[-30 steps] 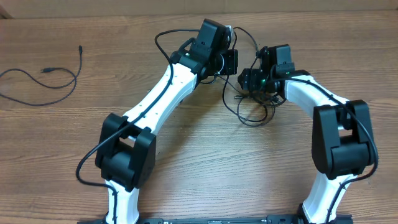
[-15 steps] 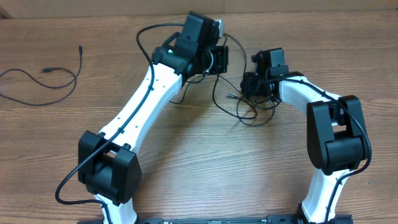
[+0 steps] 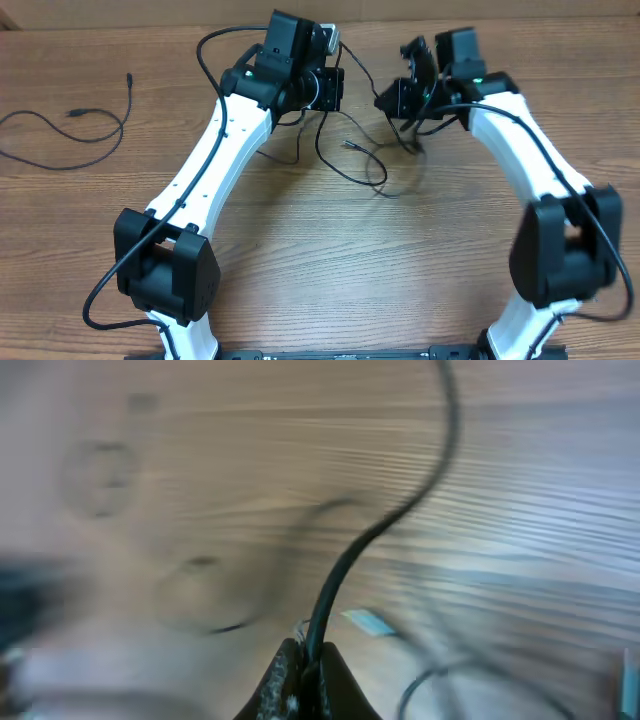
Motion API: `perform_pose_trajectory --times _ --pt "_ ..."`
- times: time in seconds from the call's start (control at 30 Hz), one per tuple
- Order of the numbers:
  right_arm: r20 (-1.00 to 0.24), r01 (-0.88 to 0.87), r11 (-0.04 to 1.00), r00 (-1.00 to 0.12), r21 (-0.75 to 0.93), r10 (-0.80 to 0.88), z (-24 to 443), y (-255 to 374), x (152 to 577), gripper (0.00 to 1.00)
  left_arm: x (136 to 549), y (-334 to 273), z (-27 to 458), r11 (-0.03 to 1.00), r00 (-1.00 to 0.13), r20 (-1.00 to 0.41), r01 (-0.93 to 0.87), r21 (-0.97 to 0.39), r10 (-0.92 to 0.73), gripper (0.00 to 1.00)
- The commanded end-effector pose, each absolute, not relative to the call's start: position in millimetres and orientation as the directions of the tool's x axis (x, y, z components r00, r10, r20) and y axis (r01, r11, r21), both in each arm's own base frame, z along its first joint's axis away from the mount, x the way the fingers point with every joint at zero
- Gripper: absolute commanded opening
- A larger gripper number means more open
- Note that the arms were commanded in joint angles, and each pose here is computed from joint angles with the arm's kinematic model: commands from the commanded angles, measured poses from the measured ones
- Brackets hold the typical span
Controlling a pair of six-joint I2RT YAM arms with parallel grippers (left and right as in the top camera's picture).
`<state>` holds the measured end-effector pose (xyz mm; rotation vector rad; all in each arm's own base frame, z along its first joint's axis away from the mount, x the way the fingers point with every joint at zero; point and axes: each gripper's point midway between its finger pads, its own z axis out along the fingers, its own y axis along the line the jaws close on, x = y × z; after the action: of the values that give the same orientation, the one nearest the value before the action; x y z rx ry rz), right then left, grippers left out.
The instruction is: Untangle cables
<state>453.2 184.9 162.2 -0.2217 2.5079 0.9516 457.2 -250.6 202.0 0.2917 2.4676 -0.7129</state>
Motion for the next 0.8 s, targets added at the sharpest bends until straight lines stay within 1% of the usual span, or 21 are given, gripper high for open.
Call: perform_pose_trajectory --times 0.0,0.07,0.13,0.17,0.27,0.3,0.33,0.47,0.53,0.57,0.67,0.77 --pt "-0.474 -0.425 0.553 -0.878 0.716 -0.062 203 216 424 0.04 458 -248 211 0.825 -0.826 -0.563 0.334 -0.455 0.024 0.04" --pt "-0.468 -0.431 0.535 -0.881 0.727 -0.074 204 223 419 0.04 462 -238 210 0.828 -0.854 -0.517 0.244 -0.504 -0.063 0.04" --pt "-0.488 -0.46 0.52 -0.868 0.72 -0.092 206 233 417 0.04 463 -234 214 0.798 -0.865 -0.493 0.235 -0.555 -0.089 0.04" --pt "-0.5 -0.477 0.511 -0.86 0.715 -0.103 208 240 415 0.04 462 -235 218 0.773 -0.868 -0.49 0.256 -0.58 -0.08 0.04" --pt "-0.534 -0.527 0.483 -0.834 0.7 -0.136 212 260 410 0.04 449 -244 229 0.669 -0.859 -0.512 0.39 -0.632 0.018 0.05" --pt "-0.543 -0.539 0.477 -0.827 0.694 -0.143 213 265 409 0.04 445 -246 231 0.645 -0.853 -0.52 0.422 -0.637 0.045 0.05" --pt "-0.55 -0.548 0.474 -0.822 0.689 -0.15 214 269 407 0.04 443 -245 230 0.641 -0.855 -0.516 0.425 -0.639 0.053 0.04" --pt "-0.544 -0.547 0.473 -0.824 0.691 -0.158 213 272 404 0.04 439 -236 221 0.67 -0.879 -0.475 0.381 -0.637 0.049 0.05" --pt "-0.539 -0.543 0.474 -0.827 0.693 -0.159 212 271 404 0.04 438 -232 217 0.688 -0.885 -0.463 0.368 -0.625 0.052 0.08" --pt "-0.536 -0.54 0.476 -0.829 0.694 -0.158 212 271 404 0.04 437 -231 215 0.69 -0.882 -0.467 0.378 -0.617 0.066 0.08" --pt "-0.53 -0.532 0.481 -0.834 0.697 -0.154 211 267 405 0.04 430 -224 205 0.707 -0.856 -0.492 0.445 -0.549 0.157 0.06" --pt "-0.53 -0.521 0.518 -0.835 0.678 -0.146 206 263 410 0.04 427 -205 188 0.789 -0.876 -0.449 0.398 -0.468 0.176 0.04"
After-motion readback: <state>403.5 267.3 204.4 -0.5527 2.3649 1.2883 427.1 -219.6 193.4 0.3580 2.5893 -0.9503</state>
